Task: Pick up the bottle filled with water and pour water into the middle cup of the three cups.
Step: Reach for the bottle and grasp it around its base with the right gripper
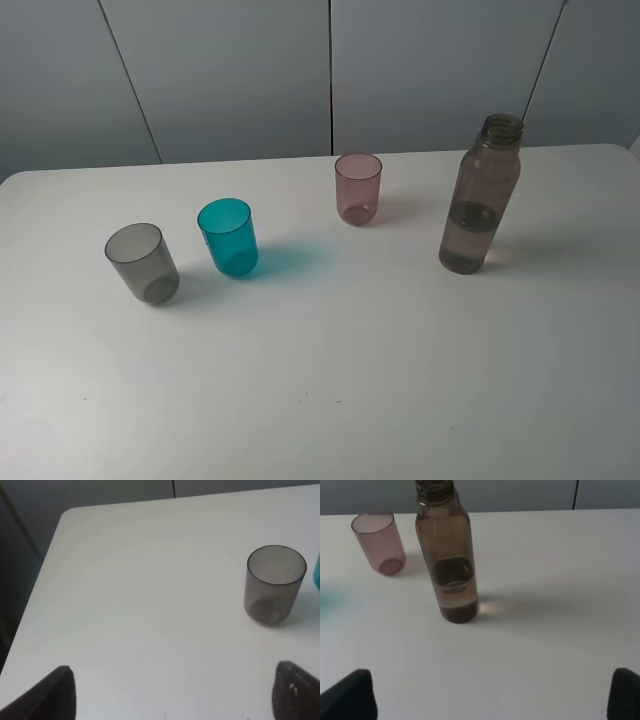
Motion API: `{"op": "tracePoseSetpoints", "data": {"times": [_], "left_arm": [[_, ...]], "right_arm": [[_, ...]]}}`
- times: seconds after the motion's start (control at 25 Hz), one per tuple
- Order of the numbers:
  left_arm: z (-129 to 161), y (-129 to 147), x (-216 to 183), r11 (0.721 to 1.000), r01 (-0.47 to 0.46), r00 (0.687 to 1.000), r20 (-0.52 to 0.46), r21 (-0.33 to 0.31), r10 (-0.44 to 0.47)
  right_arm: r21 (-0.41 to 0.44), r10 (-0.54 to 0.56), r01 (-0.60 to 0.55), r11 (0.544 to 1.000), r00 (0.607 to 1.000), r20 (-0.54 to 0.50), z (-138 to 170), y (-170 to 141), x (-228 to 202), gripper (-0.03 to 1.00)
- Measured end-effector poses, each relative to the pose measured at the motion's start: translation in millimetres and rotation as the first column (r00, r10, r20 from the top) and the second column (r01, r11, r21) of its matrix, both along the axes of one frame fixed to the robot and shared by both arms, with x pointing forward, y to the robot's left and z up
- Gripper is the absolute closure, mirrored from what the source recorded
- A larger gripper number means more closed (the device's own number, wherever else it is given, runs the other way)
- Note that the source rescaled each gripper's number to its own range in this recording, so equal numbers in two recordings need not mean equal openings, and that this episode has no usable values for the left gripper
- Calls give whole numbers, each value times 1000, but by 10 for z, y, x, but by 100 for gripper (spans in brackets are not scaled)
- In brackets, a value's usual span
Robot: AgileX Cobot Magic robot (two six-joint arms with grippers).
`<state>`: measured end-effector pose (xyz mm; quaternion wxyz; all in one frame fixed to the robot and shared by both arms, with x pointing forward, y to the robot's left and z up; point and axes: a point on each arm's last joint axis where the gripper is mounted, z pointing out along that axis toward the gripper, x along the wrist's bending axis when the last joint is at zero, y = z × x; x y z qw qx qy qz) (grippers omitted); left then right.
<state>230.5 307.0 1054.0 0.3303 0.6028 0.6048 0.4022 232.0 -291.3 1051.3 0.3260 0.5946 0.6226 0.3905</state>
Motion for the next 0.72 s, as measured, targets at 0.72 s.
{"op": "tracePoseSetpoints", "data": {"times": [0.72], "left_arm": [[0,0,0,1000,0,1000,0,0,0]], "right_arm": [[0,0,0,1000,1000,0,0,0,0,-3]]}}
